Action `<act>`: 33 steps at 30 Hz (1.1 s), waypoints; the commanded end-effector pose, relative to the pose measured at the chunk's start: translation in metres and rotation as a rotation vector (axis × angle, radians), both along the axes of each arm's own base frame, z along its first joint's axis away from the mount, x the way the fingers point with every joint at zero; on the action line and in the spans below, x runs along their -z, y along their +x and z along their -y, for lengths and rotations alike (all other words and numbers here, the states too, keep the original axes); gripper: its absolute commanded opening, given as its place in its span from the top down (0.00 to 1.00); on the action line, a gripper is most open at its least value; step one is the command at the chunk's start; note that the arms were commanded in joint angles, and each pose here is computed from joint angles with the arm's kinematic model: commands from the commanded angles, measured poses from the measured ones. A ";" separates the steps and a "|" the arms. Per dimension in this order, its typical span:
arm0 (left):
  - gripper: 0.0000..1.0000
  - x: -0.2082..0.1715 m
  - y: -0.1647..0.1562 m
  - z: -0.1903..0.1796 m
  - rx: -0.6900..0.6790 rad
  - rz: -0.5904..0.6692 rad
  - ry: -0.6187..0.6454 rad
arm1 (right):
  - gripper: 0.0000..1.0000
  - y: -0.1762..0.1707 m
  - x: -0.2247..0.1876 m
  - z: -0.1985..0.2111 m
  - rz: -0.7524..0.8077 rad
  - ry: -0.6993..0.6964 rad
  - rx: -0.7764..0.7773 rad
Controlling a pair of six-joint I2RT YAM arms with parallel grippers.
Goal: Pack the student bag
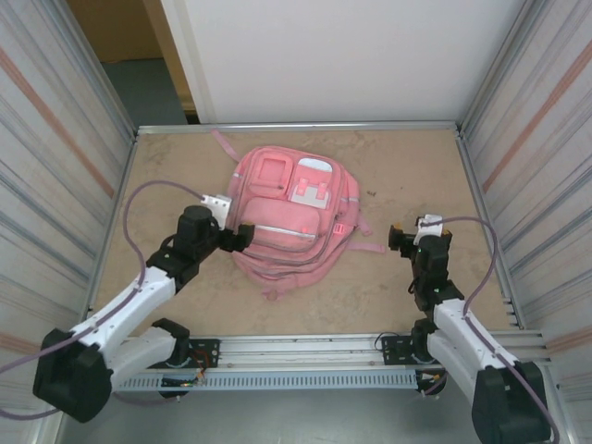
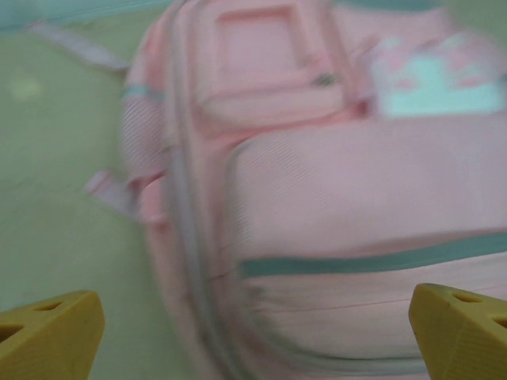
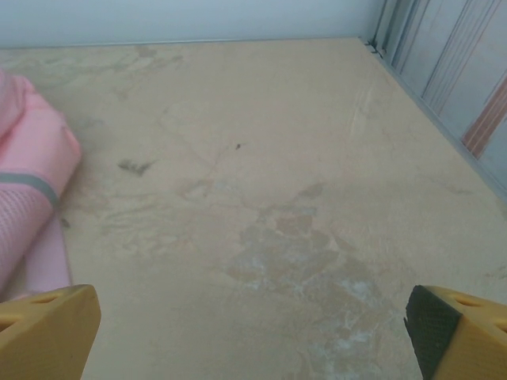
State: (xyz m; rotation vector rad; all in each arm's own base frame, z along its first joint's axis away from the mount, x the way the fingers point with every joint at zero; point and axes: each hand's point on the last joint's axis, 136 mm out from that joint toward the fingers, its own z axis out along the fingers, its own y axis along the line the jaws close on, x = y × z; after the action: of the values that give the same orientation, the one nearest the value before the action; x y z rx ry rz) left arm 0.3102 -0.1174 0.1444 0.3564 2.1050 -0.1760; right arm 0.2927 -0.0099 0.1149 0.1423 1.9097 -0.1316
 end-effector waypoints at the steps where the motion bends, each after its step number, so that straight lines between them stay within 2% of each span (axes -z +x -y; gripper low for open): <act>1: 0.01 -0.019 0.037 -0.045 -0.133 0.192 0.022 | 0.01 0.017 -0.019 0.006 0.128 0.032 -0.021; 2: 0.01 -0.016 0.042 -0.054 -0.147 0.156 -0.001 | 0.01 0.022 -0.017 0.005 0.119 0.033 -0.036; 4: 0.01 -0.018 0.053 -0.064 -0.146 0.213 0.002 | 0.01 0.034 -0.013 0.002 0.114 0.014 -0.057; 6: 0.01 -0.012 0.057 -0.079 -0.203 0.261 -0.011 | 0.01 0.049 -0.010 -0.002 0.116 -0.007 -0.096; 8: 0.01 -0.011 0.061 -0.081 -0.168 0.246 -0.040 | 0.01 0.067 -0.004 0.000 0.095 0.047 -0.091; 10: 0.01 -0.019 0.063 -0.074 -0.115 0.321 -0.029 | 0.01 0.084 0.013 -0.007 0.020 0.060 -0.139; 13: 0.01 -0.018 0.064 -0.082 -0.138 0.314 -0.034 | 0.01 0.096 0.025 -0.006 0.038 0.053 -0.142; 15: 0.01 -0.014 0.065 -0.089 -0.159 0.315 -0.020 | 0.01 0.098 0.034 0.001 -0.051 0.092 -0.117; 16: 0.01 -0.006 0.065 -0.093 -0.177 0.280 -0.014 | 0.01 0.104 0.032 0.004 -0.039 0.103 -0.104; 19: 0.01 0.013 0.061 -0.097 -0.206 0.202 -0.042 | 0.01 0.103 0.035 0.007 -0.058 0.121 -0.100; 26: 0.01 0.013 0.053 -0.102 -0.206 0.316 -0.056 | 0.01 0.102 0.035 0.006 -0.067 0.118 -0.097; 30: 0.01 0.042 0.064 -0.108 -0.232 0.303 -0.054 | 0.01 0.102 0.034 0.006 -0.064 0.108 -0.093; 31: 0.01 0.038 0.070 -0.105 -0.212 0.333 -0.056 | 0.01 0.102 0.034 0.006 -0.063 0.108 -0.094; 33: 0.01 0.047 0.076 -0.099 -0.172 0.206 -0.051 | 0.01 0.102 0.034 0.006 -0.064 0.106 -0.093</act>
State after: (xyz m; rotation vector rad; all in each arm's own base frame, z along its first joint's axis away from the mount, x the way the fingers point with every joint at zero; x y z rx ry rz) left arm 0.3681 -0.0128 0.0703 0.1109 1.9690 -0.0609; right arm 0.3932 -0.0177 0.0791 0.1141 1.9858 0.0200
